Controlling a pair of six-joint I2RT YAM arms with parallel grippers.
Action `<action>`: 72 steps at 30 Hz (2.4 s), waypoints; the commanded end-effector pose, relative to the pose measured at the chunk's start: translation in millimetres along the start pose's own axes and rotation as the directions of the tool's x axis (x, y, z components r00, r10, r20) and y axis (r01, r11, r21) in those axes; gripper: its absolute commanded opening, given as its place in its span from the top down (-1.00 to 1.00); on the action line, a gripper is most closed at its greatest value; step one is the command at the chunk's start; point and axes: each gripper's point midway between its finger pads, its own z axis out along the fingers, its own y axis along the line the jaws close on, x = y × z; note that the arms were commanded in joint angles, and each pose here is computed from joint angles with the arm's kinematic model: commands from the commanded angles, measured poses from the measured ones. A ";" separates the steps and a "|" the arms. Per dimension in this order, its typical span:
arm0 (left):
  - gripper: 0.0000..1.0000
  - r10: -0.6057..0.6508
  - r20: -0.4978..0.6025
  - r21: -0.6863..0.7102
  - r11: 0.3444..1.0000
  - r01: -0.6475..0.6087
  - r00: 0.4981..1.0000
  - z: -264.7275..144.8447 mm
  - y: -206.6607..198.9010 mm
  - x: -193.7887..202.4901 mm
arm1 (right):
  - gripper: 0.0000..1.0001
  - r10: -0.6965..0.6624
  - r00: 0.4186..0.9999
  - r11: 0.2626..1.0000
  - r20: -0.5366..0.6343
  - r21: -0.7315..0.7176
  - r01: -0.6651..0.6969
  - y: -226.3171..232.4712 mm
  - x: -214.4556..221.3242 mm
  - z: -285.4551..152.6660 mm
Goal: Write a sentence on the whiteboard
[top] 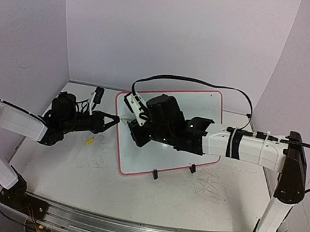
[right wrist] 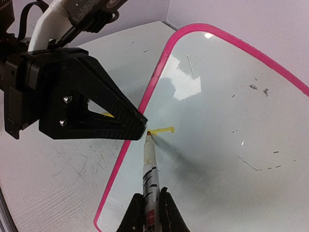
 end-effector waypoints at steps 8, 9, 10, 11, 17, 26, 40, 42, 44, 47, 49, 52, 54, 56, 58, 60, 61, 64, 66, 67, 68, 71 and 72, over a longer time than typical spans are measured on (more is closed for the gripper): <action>1.00 0.063 0.039 0.041 0.997 -0.064 0.997 -4.9 -15.2 -14.4 | 1.00 0.030 0.999 1.000 -0.020 0.004 -0.030 -1.8 6.5 -3.2; 1.00 0.063 0.040 0.042 0.997 -0.065 0.997 -4.8 -15.4 -14.7 | 1.00 0.033 0.999 0.999 -0.021 0.003 -0.033 -1.9 7.3 -3.4; 1.00 0.063 0.040 0.042 0.997 -0.065 0.997 -4.8 -15.6 -14.9 | 1.00 0.035 0.999 0.999 -0.023 0.002 -0.035 -1.9 8.0 -3.7; 1.00 0.064 0.040 0.043 0.997 -0.065 0.997 -4.7 -15.8 -15.0 | 1.00 0.035 0.999 0.999 -0.025 0.000 -0.035 -1.6 9.1 -3.9; 1.00 0.064 0.040 0.044 0.997 -0.066 0.997 -4.6 -16.1 -15.3 | 1.00 0.035 0.998 0.999 -0.042 -0.009 -0.036 2.2 17.9 -4.8; 1.00 0.063 0.037 0.043 0.997 -0.064 0.997 -4.4 -15.5 -14.4 | 1.00 0.038 0.998 0.999 -0.054 -0.019 -0.039 7.4 23.5 -9.2; 1.00 0.064 0.041 0.044 0.997 -0.066 0.997 -6.2 -16.9 -15.3 | 1.00 0.065 0.996 0.997 0.067 -0.044 -0.062 5.0 -21.4 -31.1; 1.00 0.065 0.042 0.044 0.997 -0.066 0.997 -6.5 -17.3 -15.7 | 1.00 0.061 0.996 0.998 0.060 -0.032 -0.060 3.5 -19.5 -26.5; 1.00 0.065 0.043 0.045 0.997 -0.067 0.997 -7.0 -17.8 -15.9 | 1.00 0.062 0.996 0.998 0.057 -0.025 -0.061 2.7 -18.5 -23.7; 1.00 0.066 0.044 0.042 0.997 -0.068 0.997 -7.8 -17.7 -15.8 | 1.00 0.061 0.997 0.998 0.053 -0.019 -0.060 2.4 -17.4 -20.6; 1.00 0.065 0.040 0.042 0.997 -0.066 0.997 -7.5 -17.2 -14.7 | 1.00 0.059 0.997 0.998 0.051 -0.016 -0.059 2.8 -17.1 -18.1; 1.00 0.064 0.039 0.042 0.997 -0.065 0.997 -6.9 -16.6 -14.3 | 1.00 0.056 0.997 0.998 0.051 -0.018 -0.055 3.5 -17.5 -15.9; 1.00 0.064 0.038 0.043 0.997 -0.066 0.997 -6.5 -16.8 -14.4 | 1.00 0.055 0.997 0.998 0.048 -0.020 -0.054 4.1 -17.2 -13.7; 1.00 0.065 0.039 0.043 0.997 -0.067 0.997 -6.4 -16.9 -14.9 | 1.00 0.054 0.997 0.998 0.047 -0.024 -0.053 5.0 -16.8 -12.9; 1.00 0.066 0.039 0.043 0.997 -0.068 0.997 -6.1 -16.9 -15.2 | 1.00 0.052 0.998 0.998 0.043 -0.023 -0.051 5.1 -15.4 -11.8; 1.00 0.068 0.039 0.045 0.997 -0.070 0.997 -5.9 -17.2 -15.5 | 1.00 0.050 0.998 0.999 0.039 -0.022 -0.049 5.7 -13.5 -10.4; 1.00 0.068 0.039 0.044 0.997 -0.069 0.997 -5.7 -17.0 -15.7 | 1.00 0.050 0.998 0.999 0.038 -0.021 -0.049 5.4 -13.2 -9.7; 1.00 0.068 0.040 0.044 0.997 -0.070 0.997 -5.8 -17.3 -16.0 | 1.00 0.053 0.998 0.998 0.033 -0.016 -0.052 4.9 -11.3 -9.0; 1.00 0.070 0.040 0.044 0.996 -0.072 0.997 -5.8 -17.4 -16.2 | 1.00 0.053 0.998 0.999 0.031 -0.008 -0.053 3.7 -10.3 -8.8; 1.00 0.070 0.040 0.045 0.996 -0.072 0.997 -5.8 -17.5 -16.1 | 1.00 0.052 0.998 0.999 0.028 -0.005 -0.052 3.3 -9.3 -8.2; 1.00 0.070 0.040 0.046 0.996 -0.072 0.997 -5.7 -17.7 -16.3 | 1.00 0.051 0.998 0.999 0.026 -0.002 -0.051 2.8 -8.6 -7.5; 1.00 0.070 0.038 0.047 0.996 -0.072 0.997 -5.1 -17.7 -16.4 | 1.00 0.050 0.999 0.999 0.018 0.007 -0.050 2.0 -6.0 -5.5; 1.00 0.070 0.038 0.049 0.996 -0.072 0.997 -5.0 -18.1 -16.5 | 1.00 0.051 0.999 0.999 0.018 0.012 -0.052 1.0 -5.9 -5.3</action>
